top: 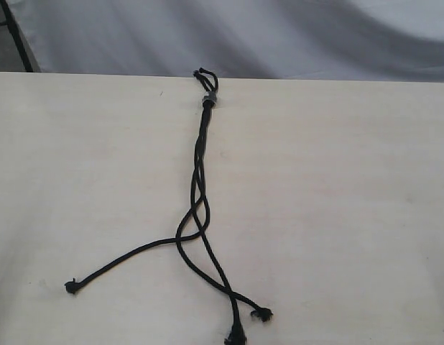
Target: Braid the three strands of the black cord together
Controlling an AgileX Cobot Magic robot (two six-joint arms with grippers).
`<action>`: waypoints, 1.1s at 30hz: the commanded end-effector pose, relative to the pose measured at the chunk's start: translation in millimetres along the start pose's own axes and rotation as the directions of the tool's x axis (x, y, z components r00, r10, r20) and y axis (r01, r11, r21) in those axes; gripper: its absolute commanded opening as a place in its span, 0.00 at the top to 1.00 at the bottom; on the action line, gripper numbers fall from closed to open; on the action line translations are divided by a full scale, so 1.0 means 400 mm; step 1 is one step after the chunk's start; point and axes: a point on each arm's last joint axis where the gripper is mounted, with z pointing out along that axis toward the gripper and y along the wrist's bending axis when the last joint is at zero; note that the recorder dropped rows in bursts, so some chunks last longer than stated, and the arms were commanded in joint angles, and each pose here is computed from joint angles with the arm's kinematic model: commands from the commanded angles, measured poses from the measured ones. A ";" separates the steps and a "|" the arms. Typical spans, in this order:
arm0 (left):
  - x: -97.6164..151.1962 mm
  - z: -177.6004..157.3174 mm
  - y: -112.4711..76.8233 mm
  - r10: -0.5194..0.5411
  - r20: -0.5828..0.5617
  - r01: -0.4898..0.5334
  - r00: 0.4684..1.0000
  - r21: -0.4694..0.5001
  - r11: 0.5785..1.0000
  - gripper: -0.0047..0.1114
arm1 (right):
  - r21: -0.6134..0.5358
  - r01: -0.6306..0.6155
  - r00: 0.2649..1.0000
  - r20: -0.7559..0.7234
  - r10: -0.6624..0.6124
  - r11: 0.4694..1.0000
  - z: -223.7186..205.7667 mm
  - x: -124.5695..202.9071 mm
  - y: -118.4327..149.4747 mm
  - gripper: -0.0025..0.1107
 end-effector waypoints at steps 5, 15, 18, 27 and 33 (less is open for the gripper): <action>0.002 0.000 0.000 -0.005 0.000 0.005 1.000 -0.002 1.000 0.95 | 0.004 -0.007 1.000 0.004 0.007 1.000 -0.001 0.002 -0.001 0.95; 0.002 0.000 0.000 -0.005 0.000 0.005 1.000 -0.002 1.000 0.95 | 0.004 -0.007 1.000 0.004 0.007 1.000 -0.001 0.002 -0.001 0.95; 0.002 0.000 0.000 -0.005 0.000 0.005 1.000 -0.002 1.000 0.95 | 0.004 -0.007 1.000 0.004 0.007 1.000 -0.001 0.002 -0.001 0.95; 0.002 0.000 0.000 -0.005 0.000 0.005 1.000 -0.002 1.000 0.95 | 0.004 -0.015 1.000 0.004 0.015 1.000 -0.001 0.002 -0.001 0.95; 0.002 0.000 0.000 -0.005 0.000 0.005 1.000 -0.002 1.000 0.95 | 0.004 -0.015 1.000 0.004 0.015 1.000 -0.001 0.002 -0.001 0.95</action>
